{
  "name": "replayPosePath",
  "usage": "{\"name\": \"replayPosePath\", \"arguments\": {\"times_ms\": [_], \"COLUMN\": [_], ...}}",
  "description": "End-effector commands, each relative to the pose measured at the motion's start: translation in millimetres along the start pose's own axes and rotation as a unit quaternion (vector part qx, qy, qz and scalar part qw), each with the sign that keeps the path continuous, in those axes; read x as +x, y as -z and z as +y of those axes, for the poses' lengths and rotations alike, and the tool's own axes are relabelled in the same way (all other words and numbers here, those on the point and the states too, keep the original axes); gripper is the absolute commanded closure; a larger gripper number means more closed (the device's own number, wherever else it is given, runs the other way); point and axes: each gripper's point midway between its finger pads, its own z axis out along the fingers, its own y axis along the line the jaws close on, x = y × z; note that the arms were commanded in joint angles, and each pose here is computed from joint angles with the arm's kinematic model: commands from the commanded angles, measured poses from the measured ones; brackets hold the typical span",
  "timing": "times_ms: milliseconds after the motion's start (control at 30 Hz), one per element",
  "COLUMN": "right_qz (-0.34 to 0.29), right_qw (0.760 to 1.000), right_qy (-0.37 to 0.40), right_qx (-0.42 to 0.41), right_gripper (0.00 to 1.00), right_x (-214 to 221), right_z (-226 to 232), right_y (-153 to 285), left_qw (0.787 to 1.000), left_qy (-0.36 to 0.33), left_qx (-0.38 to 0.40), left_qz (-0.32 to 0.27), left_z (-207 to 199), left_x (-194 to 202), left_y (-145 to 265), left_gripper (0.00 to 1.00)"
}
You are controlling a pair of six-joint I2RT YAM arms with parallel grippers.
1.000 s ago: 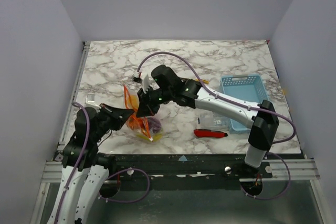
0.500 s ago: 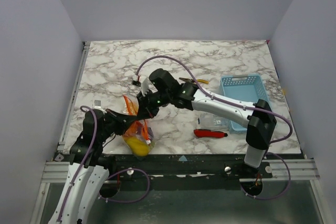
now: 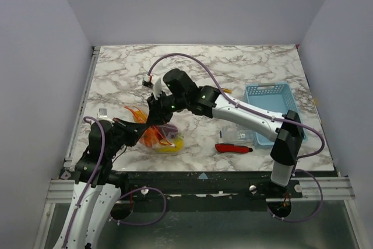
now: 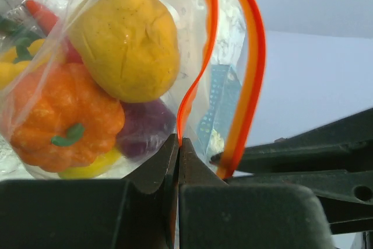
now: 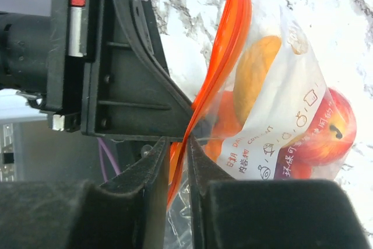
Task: Place the food in the zip-top bag and seal the zipper
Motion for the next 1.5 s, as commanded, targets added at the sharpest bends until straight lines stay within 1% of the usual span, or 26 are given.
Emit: {"name": "replayPosePath", "arguments": {"times_ms": [0,67,133,200,267,367,433,500,633,733,900,933,1000,1200,1267,1333,1367,1433,1467], "right_qz": [0.013,0.012,0.010,0.012,0.017,0.015,0.010,0.006,0.003,-0.007,-0.026,-0.025,-0.027,-0.022,-0.022,-0.026,-0.027,-0.031,-0.032], "right_qw": [0.999,0.998,0.998,0.997,0.996,0.995,0.995,0.993,0.987,0.976,0.954,0.951,0.945,0.921,0.915,0.915,0.916,0.918,0.921], "right_qy": [-0.015,-0.033,-0.046,-0.042,-0.029,-0.001,0.024,0.052,0.088,0.112,0.108,0.105,0.106,0.130,0.126,0.130,0.138,0.158,0.164], "right_qx": [0.031,0.042,0.051,0.069,0.080,0.096,0.100,0.106,0.136,0.185,0.279,0.290,0.307,0.367,0.382,0.381,0.377,0.363,0.353], "right_gripper": [0.73,0.61,0.53,0.41,0.32,0.22,0.17,0.14,0.13,0.12,0.12,0.13,0.17,0.35,0.50,0.62,0.67,0.83,0.92], "right_x": [9,14,19,28,37,43,46,49,55,60,63,65,68,73,75,75,75,74,72], "right_z": [-11,-11,-10,-8,-3,8,19,28,36,37,26,23,23,23,17,16,16,17,17], "right_y": [-5,-1,5,11,18,28,34,38,43,41,35,33,27,18,19,20,21,22,23], "left_qw": [1.000,1.000,1.000,0.999,1.000,1.000,1.000,1.000,0.999,1.000,1.000,1.000,1.000,0.999,0.999,0.999,0.999,0.998,0.996], "left_qy": [0.020,0.021,0.021,0.021,0.020,0.018,0.017,0.015,0.014,0.015,0.017,0.017,0.016,0.019,0.019,0.013,0.003,-0.033,-0.059], "left_qx": [-0.008,-0.010,-0.011,-0.010,-0.011,-0.013,-0.013,-0.012,-0.015,-0.013,-0.010,-0.009,-0.006,-0.009,-0.009,-0.008,-0.007,-0.002,0.002], "left_qz": [-0.012,-0.015,-0.018,-0.022,-0.022,-0.022,-0.022,-0.022,-0.025,-0.023,-0.017,-0.017,-0.019,-0.024,-0.032,-0.041,-0.045,-0.058,-0.068], "left_z": [6,10,13,14,13,13,12,11,11,9,6,6,5,4,3,3,3,0,-3], "left_x": [-4,-4,-4,-4,-4,-4,-4,-5,-5,-5,-2,-2,-2,-3,-6,-8,-10,-14,-18], "left_y": [-4,-3,-2,0,2,3,3,5,6,8,11,12,14,18,21,23,25,29,33], "left_gripper": [1.00,1.00,1.00,1.00,1.00,1.00,1.00,1.00,1.00,1.00,1.00,1.00,1.00,1.00,1.00,1.00,0.98,0.90,0.84]}}
